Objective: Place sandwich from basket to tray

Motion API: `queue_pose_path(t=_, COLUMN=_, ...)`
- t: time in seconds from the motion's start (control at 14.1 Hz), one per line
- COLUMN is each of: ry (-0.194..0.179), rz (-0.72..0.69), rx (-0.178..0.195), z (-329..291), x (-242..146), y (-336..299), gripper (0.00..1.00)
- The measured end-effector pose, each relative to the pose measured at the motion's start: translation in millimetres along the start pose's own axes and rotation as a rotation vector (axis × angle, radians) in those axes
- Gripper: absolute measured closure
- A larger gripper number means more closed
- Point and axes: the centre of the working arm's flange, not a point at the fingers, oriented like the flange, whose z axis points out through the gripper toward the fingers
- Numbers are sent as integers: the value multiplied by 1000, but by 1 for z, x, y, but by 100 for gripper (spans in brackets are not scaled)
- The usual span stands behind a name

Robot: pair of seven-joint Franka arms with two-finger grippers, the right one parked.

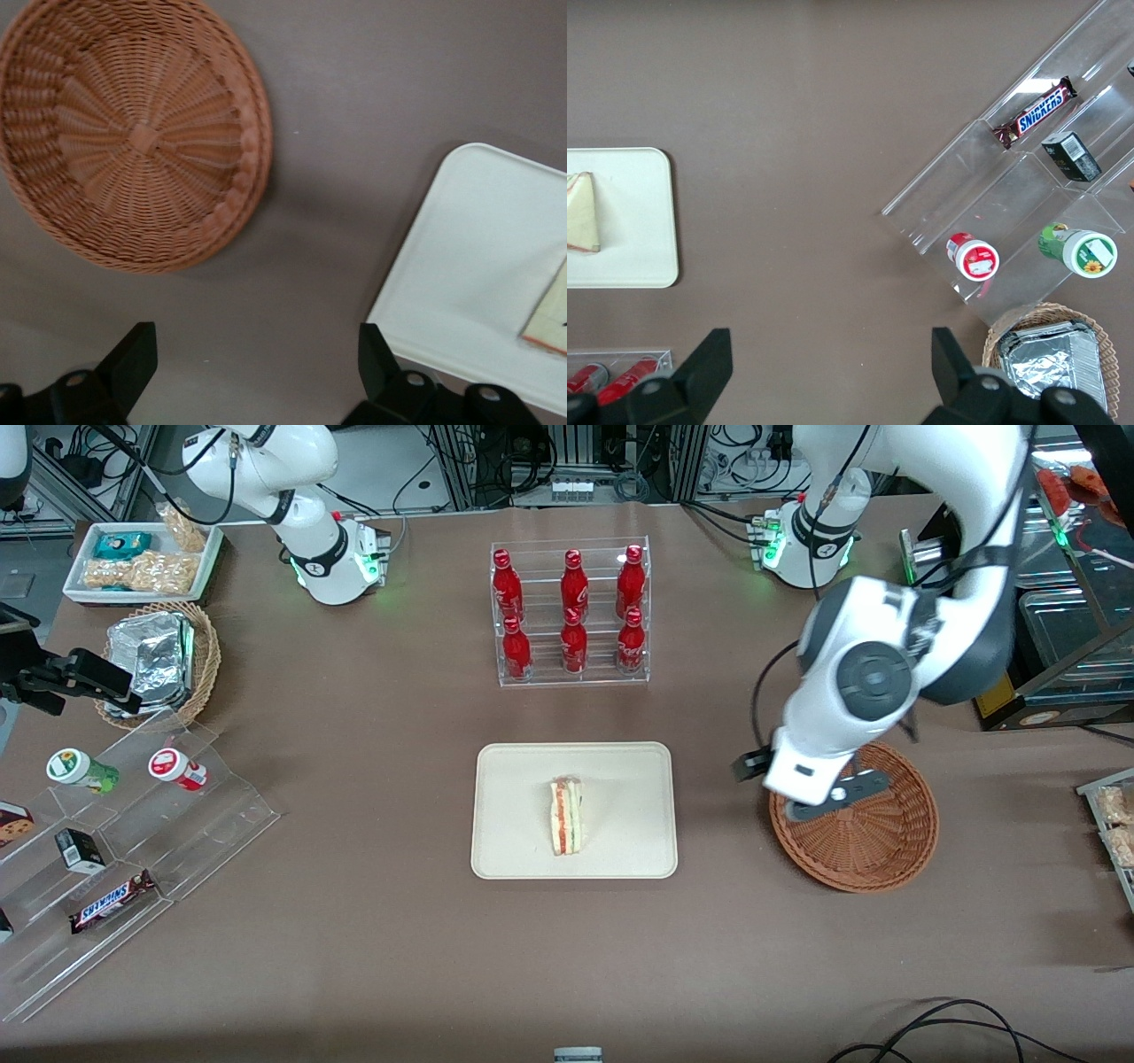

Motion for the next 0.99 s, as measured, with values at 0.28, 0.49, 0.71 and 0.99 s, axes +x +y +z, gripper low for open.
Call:
queue_pose_path(t=0.28, ry=-1, rz=50, rx=-8, z=-14, x=-2, y=-66, gripper=0)
queue_pose_path(t=0.49, ry=2, rz=87, rx=-15, z=-29, x=-6, y=-103, gripper=0)
queue_pose_path(t=0.71, ry=-6, rz=146, rx=-12, z=-37, x=-13, y=-112, gripper=0)
queue_pose_path(t=0.99, ry=11, rz=274, rx=-21, z=-47, x=-8, y=-129, gripper=0)
